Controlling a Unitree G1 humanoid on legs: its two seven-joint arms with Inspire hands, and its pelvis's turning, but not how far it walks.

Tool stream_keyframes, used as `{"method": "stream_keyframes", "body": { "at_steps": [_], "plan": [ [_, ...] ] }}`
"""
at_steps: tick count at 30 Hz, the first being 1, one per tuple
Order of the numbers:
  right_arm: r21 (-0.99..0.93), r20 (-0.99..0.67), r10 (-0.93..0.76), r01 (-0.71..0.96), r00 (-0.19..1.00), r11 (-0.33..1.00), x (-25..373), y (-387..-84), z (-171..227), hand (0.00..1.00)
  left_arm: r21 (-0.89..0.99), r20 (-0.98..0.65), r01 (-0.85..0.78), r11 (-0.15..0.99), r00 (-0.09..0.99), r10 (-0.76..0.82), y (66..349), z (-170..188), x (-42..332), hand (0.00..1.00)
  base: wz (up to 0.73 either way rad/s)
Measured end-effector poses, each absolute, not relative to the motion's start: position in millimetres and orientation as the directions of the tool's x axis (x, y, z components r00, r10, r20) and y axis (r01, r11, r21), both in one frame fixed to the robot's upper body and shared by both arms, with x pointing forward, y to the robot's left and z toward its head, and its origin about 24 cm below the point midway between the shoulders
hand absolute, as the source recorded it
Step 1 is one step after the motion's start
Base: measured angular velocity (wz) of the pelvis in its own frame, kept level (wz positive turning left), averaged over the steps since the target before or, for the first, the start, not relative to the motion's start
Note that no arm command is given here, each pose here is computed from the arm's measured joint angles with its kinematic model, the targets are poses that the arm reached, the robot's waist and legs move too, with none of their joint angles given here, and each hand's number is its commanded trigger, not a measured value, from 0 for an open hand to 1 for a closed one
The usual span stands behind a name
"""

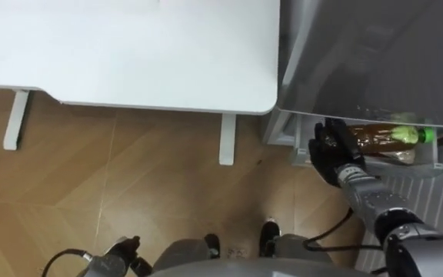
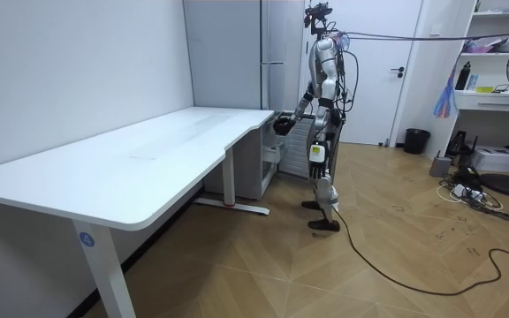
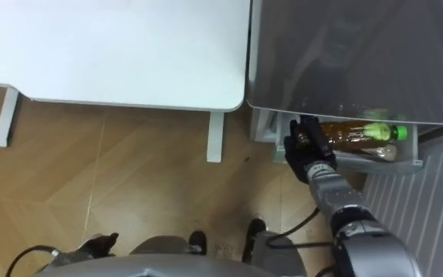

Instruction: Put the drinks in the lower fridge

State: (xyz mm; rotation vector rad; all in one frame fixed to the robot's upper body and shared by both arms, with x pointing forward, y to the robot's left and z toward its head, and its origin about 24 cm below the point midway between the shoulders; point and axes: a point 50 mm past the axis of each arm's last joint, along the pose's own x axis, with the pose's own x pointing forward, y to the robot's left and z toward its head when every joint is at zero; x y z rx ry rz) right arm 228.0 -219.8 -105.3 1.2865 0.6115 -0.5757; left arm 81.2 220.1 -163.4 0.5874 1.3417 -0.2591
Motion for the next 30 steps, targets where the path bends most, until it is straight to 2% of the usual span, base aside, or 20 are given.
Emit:
{"method": "stream_keyframes", "body": {
  "at_steps": [6, 14, 15, 18, 20, 21, 30],
  "plan": [
    [0.714, -0.663, -0.095, 0.665, 0.742, 0.219, 253.9, -236.7, -84.8, 1.00, 0.301, -0.942, 0.494, 0.816, 0.285, 0.176, 219.9, -160.1, 99.1, 0.00, -0.09],
    [0.741, -0.624, -0.151, 0.642, 0.766, 0.195, 279.4, -259.1, -58.1, 1.00, 0.299, -0.939, 0.465, 0.833, 0.300, 0.170, 217.5, -159.8, 103.9, 0.00, 0.03],
    [0.743, -0.622, -0.149, 0.639, 0.769, 0.197, 281.7, -259.2, -56.0, 0.98, 0.299, -0.939, 0.466, 0.833, 0.299, 0.170, 217.5, -159.9, 103.7, 0.00, -0.09],
    [0.755, -0.606, -0.147, 0.623, 0.782, 0.203, 292.7, -258.5, -45.9, 0.99, 0.291, -0.943, 0.480, 0.827, 0.290, 0.164, 216.4, -160.0, 104.3, 0.00, -0.08],
    [0.750, -0.608, -0.156, 0.628, 0.779, 0.209, 294.4, -263.0, -42.4, 0.55, 0.289, -0.942, 0.480, 0.828, 0.298, 0.156, 216.0, -158.6, 110.4, 0.00, 0.04],
    [0.747, -0.611, -0.158, 0.631, 0.775, 0.209, 294.3, -263.4, -42.4, 0.00, 0.289, -0.941, 0.476, 0.831, 0.300, 0.155, 216.0, -158.4, 110.9, 0.00, 0.00],
    [0.734, -0.616, -0.180, 0.642, 0.767, 0.221, 295.9, -271.2, -37.8, 0.00, 0.297, -0.933, 0.469, 0.832, 0.329, 0.148, 215.8, -155.5, 121.1, 0.00, 0.00]
  ]
}}
